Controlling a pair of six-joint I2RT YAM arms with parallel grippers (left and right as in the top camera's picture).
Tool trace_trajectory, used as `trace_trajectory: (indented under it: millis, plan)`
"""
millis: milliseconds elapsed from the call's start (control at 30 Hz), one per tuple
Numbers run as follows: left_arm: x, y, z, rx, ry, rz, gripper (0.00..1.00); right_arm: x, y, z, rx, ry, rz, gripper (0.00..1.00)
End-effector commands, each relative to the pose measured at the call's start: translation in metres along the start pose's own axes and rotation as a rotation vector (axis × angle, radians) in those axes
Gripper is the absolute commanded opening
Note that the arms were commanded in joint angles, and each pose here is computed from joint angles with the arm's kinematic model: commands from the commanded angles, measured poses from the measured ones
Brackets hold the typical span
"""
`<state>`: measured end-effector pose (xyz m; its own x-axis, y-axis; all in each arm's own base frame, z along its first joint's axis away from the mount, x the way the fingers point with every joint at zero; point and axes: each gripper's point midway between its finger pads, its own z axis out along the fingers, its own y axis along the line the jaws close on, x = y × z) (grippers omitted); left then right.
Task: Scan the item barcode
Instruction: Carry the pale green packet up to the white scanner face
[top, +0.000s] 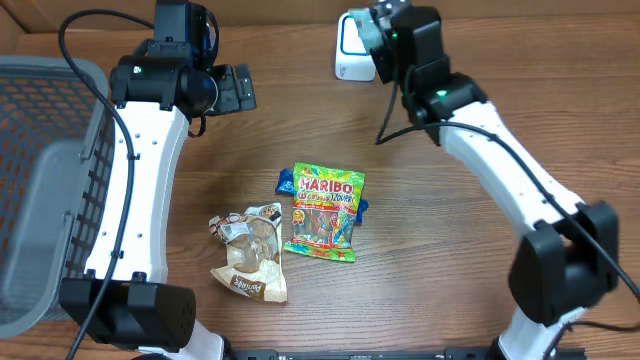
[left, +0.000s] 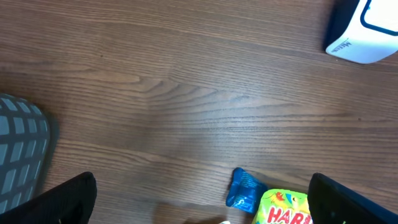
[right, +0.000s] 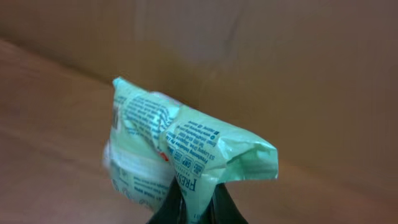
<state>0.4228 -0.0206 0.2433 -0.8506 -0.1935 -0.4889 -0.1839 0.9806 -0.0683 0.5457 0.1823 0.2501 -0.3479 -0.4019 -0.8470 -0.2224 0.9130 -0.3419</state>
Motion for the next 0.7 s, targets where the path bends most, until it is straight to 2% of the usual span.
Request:
trace_trajectory:
  millis: [0,200,400,667]
  plan:
    - [-0.008,-0.001,-0.005,-0.004,-0.026,0.004,1.0,0.0,-0.03,0.019,0.182,-0.01,-0.19,0.04]
    - [-0.008,-0.001,-0.005,-0.004,-0.026,0.004,1.0,-0.002,-0.023,0.052,0.256,-0.075,-0.482,0.04]
    - [-0.008,-0.001,-0.005,-0.004,-0.026,0.004,1.0,0.02,-0.006,0.087,0.295,-0.071,-0.761,0.04]
    - [-0.008,-0.001,-0.005,-0.004,-0.026,0.004,1.0,0.023,0.011,0.1,0.34,-0.113,-0.916,0.04]
